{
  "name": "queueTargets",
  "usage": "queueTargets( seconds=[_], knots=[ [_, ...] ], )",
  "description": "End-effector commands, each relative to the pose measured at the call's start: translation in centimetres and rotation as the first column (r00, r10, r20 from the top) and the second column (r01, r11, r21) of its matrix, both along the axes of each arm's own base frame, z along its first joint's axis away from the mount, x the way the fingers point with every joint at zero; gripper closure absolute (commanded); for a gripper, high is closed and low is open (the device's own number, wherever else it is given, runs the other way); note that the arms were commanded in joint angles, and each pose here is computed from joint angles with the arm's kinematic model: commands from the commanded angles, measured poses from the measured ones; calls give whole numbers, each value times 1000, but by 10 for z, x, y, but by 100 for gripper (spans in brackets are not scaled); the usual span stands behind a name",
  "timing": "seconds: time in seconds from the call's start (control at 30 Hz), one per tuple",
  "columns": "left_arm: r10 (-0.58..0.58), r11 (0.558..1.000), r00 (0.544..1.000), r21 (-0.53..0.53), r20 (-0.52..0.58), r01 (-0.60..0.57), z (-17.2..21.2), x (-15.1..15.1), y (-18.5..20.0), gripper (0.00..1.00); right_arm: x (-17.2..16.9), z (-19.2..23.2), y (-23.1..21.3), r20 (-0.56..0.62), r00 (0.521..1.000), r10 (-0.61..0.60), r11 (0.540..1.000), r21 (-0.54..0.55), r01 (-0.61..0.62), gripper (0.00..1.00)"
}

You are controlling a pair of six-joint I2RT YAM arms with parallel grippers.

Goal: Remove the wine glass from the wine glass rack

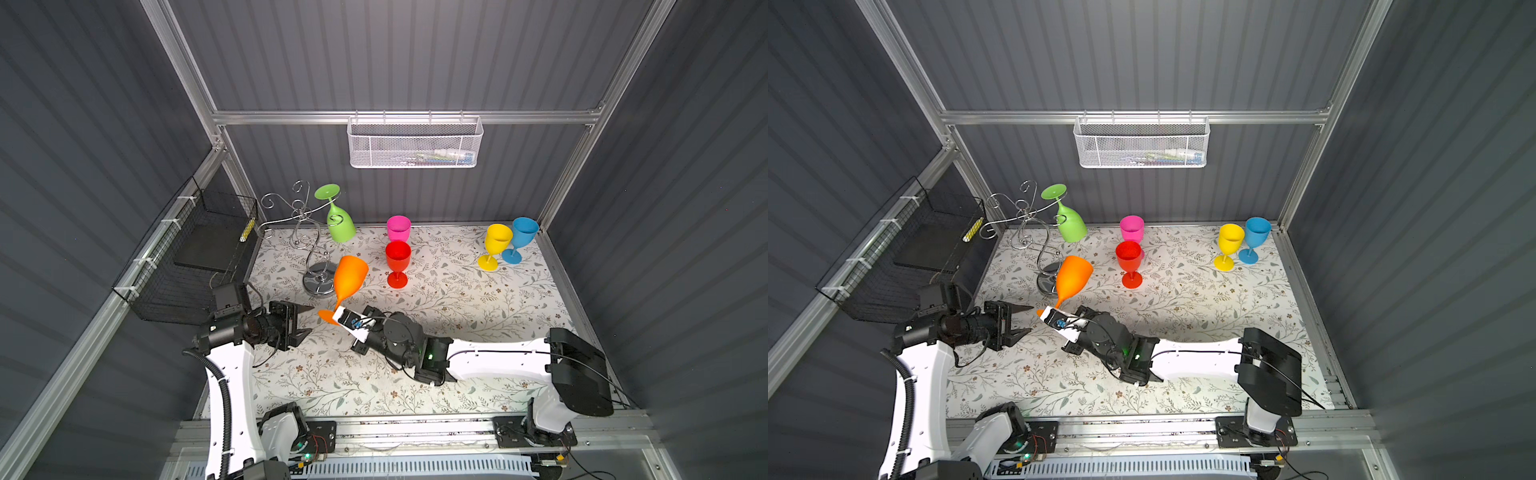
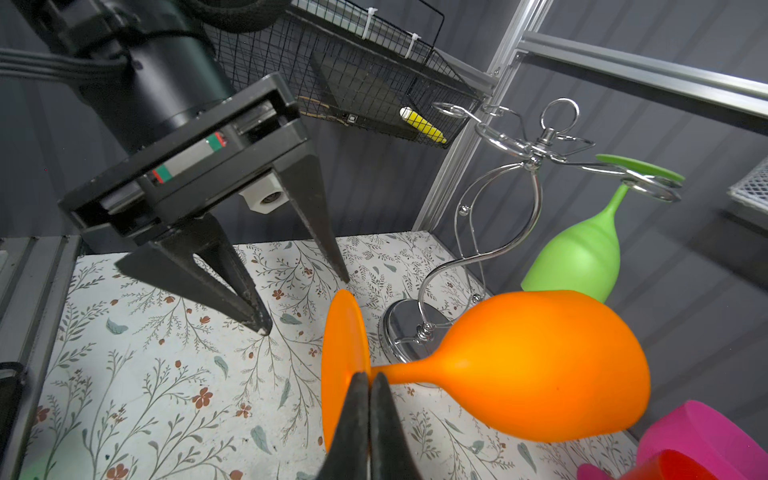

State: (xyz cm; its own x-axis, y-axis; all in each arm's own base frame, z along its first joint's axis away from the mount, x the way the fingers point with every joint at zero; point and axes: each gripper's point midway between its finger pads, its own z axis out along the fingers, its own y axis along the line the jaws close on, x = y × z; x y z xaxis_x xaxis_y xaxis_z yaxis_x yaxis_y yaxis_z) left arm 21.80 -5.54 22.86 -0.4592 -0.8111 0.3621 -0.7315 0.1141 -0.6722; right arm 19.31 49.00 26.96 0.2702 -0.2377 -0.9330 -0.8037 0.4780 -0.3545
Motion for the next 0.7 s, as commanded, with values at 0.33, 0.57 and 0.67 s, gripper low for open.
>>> queueTargets(
  seconds=[0.33, 0.57, 0.67],
  knots=[
    [-1, 1000, 999, 15, -39, 2, -4, -4, 3, 44, -23, 1, 27, 230, 973, -23, 1000, -9, 26, 100],
    [-1, 1000, 999, 25, -50, 3, -10, -5, 4, 51, -22, -1, 33, 278, 959, -48, 998, -14, 54, 100],
    [-4, 999, 998, 32, -55, 6, -13, -5, 5, 56, -22, -1, 34, 293, 955, -51, 998, -16, 58, 100]
  ],
)
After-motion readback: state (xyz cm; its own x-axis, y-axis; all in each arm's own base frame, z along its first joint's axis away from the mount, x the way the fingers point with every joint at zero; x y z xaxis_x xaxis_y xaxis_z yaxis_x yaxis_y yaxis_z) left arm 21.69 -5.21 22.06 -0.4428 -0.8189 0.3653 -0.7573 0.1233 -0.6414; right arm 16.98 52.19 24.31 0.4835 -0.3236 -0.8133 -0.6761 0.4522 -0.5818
